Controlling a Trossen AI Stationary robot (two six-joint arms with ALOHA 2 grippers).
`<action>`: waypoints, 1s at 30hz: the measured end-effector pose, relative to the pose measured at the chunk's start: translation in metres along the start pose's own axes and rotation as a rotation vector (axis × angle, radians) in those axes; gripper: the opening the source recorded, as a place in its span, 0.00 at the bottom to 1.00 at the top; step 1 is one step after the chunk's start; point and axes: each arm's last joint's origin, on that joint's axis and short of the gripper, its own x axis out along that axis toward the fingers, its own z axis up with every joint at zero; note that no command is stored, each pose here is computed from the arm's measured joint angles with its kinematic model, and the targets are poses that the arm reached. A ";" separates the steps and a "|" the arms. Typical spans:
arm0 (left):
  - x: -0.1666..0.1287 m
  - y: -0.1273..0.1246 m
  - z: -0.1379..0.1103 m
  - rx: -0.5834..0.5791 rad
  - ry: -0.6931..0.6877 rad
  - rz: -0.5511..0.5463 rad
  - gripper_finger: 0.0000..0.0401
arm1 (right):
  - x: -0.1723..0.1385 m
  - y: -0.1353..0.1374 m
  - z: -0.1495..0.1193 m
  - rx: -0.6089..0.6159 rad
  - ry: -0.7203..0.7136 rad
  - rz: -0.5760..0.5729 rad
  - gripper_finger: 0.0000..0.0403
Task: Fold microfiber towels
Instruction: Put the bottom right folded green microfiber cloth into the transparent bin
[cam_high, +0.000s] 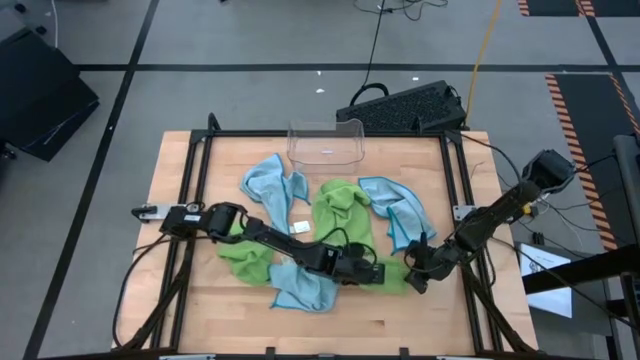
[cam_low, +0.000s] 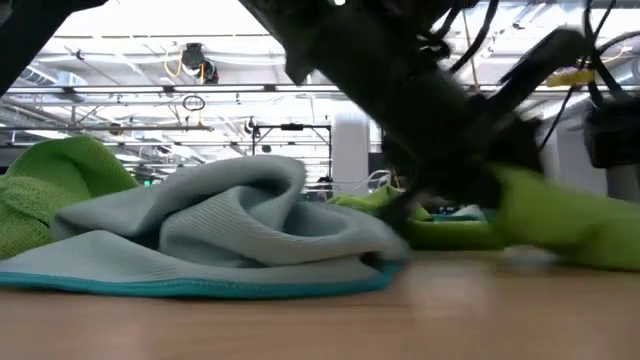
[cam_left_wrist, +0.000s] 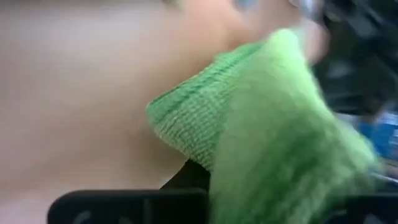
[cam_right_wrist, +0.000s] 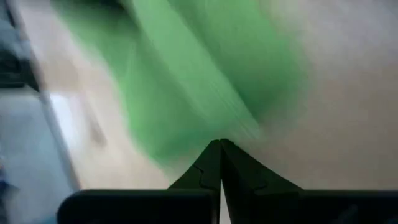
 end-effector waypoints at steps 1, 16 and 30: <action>-0.006 -0.002 0.003 0.018 -0.007 0.024 0.04 | -0.003 0.000 0.000 -0.013 0.005 0.010 0.02; -0.098 -0.058 0.076 0.143 -0.080 -0.021 0.04 | -0.057 0.008 0.005 -0.049 -0.047 0.278 0.36; -0.192 -0.057 0.222 0.249 -0.189 0.012 0.04 | -0.071 0.011 0.010 -0.136 -0.131 0.377 0.10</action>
